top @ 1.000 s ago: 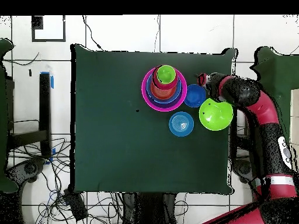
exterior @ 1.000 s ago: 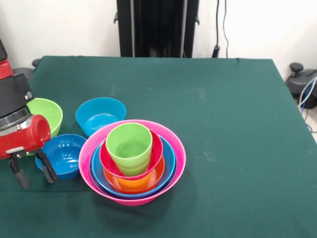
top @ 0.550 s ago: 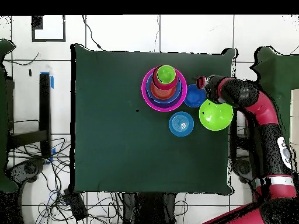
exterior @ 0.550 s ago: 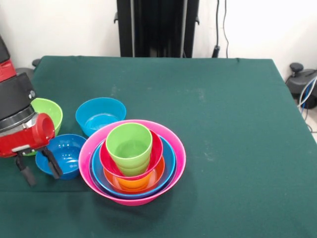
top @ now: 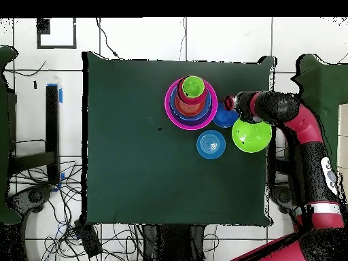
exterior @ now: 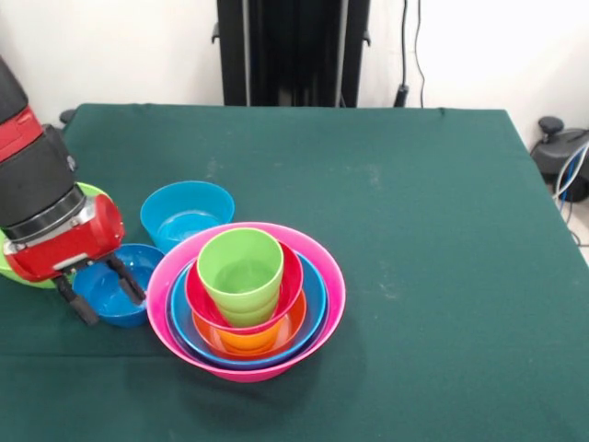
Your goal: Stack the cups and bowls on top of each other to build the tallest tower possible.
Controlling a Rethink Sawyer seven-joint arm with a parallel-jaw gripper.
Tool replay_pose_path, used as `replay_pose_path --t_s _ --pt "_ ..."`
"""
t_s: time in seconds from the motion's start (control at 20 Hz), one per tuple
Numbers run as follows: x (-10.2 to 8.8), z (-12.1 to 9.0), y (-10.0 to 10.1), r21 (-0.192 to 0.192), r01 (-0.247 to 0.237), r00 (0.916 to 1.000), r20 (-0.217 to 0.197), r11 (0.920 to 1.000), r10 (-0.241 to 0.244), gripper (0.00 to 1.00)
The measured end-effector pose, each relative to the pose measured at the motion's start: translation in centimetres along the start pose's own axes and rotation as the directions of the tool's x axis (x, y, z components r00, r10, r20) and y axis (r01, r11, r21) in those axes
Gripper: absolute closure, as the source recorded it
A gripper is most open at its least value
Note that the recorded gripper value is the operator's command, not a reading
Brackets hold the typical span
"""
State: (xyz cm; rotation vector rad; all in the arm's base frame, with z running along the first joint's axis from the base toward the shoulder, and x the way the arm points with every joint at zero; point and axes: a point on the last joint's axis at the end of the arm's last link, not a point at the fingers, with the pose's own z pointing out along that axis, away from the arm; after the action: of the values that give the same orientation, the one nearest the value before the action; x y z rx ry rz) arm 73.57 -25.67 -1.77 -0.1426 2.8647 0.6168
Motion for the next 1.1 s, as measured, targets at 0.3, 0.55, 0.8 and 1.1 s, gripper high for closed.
replay_pose_path --t_s 0.3,0.55,0.8,1.1 --pt "-0.1 0.4 0.4 0.003 0.084 0.9962 -0.021 0.9964 -0.084 0.0" --pt "-0.9 1.0 -0.1 0.013 0.121 0.9927 -0.011 0.9926 -0.12 0.0" --pt "-1.4 1.8 -0.1 0.017 0.129 0.9916 -0.005 0.9915 -0.129 0.0" --pt "-1.5 2.4 -0.1 0.012 0.126 0.992 -0.005 0.992 -0.126 0.0"
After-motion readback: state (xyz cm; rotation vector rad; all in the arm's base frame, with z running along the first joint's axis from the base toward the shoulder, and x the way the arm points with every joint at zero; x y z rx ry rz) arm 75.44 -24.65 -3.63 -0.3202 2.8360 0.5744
